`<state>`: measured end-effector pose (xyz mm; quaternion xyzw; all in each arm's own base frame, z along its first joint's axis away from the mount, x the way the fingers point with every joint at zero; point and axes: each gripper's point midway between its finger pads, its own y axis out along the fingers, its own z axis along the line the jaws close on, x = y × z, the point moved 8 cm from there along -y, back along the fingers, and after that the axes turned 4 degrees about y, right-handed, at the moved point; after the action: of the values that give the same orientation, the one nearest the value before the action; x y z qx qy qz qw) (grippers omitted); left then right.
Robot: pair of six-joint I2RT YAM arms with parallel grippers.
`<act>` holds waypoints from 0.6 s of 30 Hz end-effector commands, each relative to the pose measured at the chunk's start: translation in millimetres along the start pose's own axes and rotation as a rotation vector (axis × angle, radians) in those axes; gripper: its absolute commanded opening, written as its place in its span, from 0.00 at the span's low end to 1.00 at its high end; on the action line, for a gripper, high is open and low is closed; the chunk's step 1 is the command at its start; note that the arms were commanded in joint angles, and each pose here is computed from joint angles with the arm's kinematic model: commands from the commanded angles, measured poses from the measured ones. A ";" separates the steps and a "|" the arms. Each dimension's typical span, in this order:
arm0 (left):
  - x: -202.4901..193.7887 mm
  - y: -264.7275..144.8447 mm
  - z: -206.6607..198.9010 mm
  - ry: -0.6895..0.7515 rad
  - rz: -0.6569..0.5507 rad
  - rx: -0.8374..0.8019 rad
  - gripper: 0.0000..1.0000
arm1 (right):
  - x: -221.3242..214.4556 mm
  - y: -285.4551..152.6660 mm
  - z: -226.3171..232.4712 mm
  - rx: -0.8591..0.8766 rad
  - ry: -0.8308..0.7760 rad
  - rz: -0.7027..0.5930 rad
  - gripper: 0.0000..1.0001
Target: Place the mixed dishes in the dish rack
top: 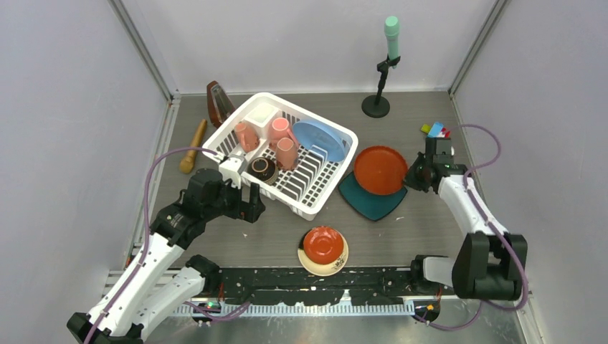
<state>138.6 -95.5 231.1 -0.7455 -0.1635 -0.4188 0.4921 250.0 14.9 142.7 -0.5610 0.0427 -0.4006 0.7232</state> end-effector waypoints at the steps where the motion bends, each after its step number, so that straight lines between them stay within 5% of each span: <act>1: 7.3 1.4 -3.0 0.007 -0.045 -0.026 0.99 | 37.6 -51.7 0.6 -0.122 0.024 -0.297 0.00; 18: 7.1 2.9 -4.2 0.004 -0.035 -0.038 0.99 | 64.6 -189.4 51.9 0.013 -0.044 -0.665 0.00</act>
<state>139.0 -96.6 230.0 -0.7482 -0.1590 -0.4168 0.4911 224.5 -3.8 303.0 -0.5682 -0.1001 -0.5778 0.5773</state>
